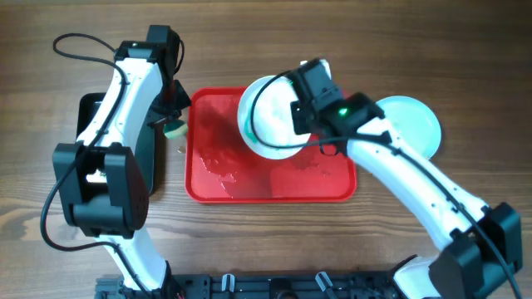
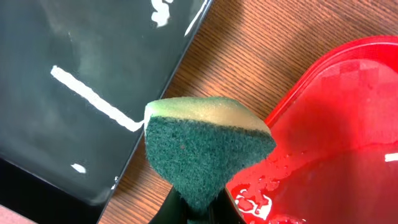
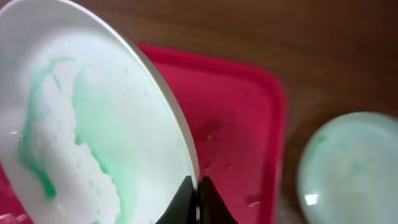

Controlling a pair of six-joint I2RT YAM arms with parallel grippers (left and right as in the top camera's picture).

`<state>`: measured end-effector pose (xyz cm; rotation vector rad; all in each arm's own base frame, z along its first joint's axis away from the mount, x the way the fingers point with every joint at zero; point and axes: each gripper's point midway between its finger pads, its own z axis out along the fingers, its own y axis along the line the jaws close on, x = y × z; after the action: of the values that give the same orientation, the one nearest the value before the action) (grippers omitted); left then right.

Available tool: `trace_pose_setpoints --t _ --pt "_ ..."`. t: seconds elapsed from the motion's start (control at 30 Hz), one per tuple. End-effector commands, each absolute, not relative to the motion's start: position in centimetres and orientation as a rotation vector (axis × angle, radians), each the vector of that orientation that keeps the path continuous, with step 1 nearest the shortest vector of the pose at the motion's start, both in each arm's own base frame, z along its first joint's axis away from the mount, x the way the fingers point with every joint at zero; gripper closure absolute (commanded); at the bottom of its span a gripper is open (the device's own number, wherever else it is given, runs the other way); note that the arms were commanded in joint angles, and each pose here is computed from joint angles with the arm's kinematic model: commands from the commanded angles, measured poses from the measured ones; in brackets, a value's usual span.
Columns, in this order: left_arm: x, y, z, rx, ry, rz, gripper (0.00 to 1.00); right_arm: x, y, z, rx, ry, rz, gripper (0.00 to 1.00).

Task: Clean dirty plates on tray and stack at the side
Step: 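Lift the plate upright with the right gripper and move the sponge left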

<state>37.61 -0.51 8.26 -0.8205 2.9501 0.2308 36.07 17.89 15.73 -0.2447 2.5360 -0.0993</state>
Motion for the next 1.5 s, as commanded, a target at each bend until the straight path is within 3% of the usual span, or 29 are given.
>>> trace_pose_setpoints --t 0.0,0.33,0.93,1.47 --pt "38.1 -0.5 9.2 -0.818 2.927 0.194 0.96 36.3 16.0 19.4 -0.225 2.312 -0.463 0.96" --pt "38.3 -0.5 9.2 -0.816 2.921 0.191 0.96 33.6 19.1 25.2 -0.403 1.944 -0.831 0.96" --pt "38.3 -0.5 9.2 -0.817 2.92 0.19 0.96 32.5 20.7 32.0 -0.346 1.678 -1.075 0.96" --pt "38.4 -0.5 9.2 -0.816 2.917 0.188 0.96 32.9 21.3 33.1 -0.373 1.669 -1.095 0.96"
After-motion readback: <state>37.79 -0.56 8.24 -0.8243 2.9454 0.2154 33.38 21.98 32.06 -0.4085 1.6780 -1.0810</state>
